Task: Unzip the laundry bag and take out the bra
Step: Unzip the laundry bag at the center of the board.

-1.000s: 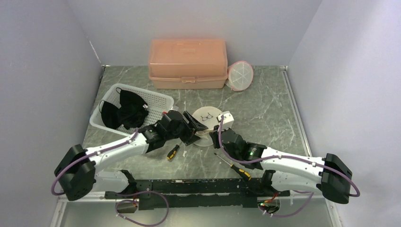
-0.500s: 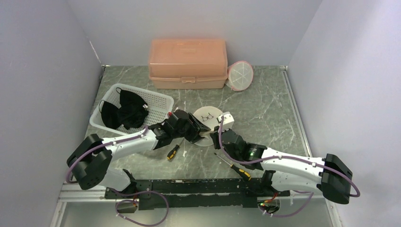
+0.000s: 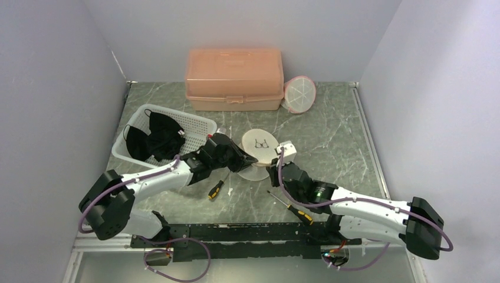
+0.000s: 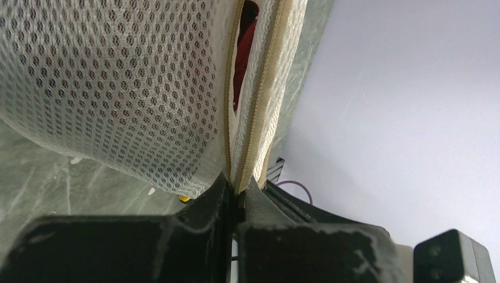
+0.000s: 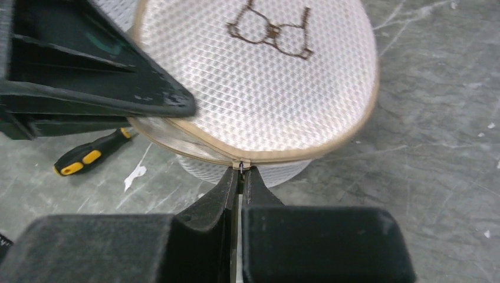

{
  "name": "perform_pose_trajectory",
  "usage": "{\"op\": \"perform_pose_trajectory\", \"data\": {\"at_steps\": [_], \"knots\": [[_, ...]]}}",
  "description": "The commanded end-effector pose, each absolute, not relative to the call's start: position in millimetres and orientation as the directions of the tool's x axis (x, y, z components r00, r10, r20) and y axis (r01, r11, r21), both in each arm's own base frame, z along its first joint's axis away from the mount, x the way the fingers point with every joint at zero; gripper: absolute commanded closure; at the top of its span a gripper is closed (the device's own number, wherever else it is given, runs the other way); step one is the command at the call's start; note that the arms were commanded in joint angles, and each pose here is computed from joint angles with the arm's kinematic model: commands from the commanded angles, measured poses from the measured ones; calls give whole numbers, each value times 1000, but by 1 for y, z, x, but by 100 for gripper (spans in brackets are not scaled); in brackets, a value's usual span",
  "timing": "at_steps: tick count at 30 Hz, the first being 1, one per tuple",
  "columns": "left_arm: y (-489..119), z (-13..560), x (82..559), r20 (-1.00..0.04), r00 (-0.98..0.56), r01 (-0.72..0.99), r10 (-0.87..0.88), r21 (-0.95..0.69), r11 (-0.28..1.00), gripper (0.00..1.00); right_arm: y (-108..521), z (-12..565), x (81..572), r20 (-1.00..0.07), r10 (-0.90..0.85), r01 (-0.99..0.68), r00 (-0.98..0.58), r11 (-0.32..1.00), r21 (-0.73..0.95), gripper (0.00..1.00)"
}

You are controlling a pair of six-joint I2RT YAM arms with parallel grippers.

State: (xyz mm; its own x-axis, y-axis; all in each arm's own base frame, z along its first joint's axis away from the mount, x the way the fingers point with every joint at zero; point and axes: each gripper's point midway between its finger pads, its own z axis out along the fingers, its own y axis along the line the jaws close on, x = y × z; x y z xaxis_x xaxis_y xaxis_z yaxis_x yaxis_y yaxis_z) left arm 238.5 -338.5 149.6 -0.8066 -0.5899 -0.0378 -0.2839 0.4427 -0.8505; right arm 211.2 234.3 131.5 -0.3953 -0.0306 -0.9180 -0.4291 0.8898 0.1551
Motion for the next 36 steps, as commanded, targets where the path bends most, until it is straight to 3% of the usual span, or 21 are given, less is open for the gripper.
{"op": "perform_pose_trajectory", "data": {"at_steps": [1,10,13,17,22,26,28,30,32,36], "knots": [[-327,160,244,-78,-828,-213,-555,-872,441,97,214,128,226,-918,-14,-345,-397,929,135,100],[-315,164,239,-102,-925,-86,-365,-882,463,97,189,121,250,-891,114,-222,-440,947,231,100],[-318,166,234,-208,-957,75,-204,-852,518,97,182,135,254,-913,122,-208,-389,954,216,100],[-314,182,243,-368,-929,274,-43,-760,589,97,185,171,244,-956,113,-315,-270,928,198,100],[-316,228,264,-550,-835,440,-11,-681,585,97,203,201,217,-979,67,-436,-193,888,146,100],[-302,229,290,-657,-754,493,12,-553,672,92,215,196,208,-973,78,-466,-218,867,174,100],[-299,213,297,-648,-760,480,41,-518,707,85,223,186,207,-966,80,-472,-247,860,192,100],[-295,190,301,-612,-790,418,19,-516,747,61,230,172,206,-955,83,-466,-284,859,213,100],[-286,167,297,-573,-819,338,-32,-526,781,45,234,159,208,-947,81,-451,-310,865,221,100],[-246,167,289,-610,-774,200,-168,-488,850,28,231,139,211,-936,76,-404,-343,888,220,100]]}}
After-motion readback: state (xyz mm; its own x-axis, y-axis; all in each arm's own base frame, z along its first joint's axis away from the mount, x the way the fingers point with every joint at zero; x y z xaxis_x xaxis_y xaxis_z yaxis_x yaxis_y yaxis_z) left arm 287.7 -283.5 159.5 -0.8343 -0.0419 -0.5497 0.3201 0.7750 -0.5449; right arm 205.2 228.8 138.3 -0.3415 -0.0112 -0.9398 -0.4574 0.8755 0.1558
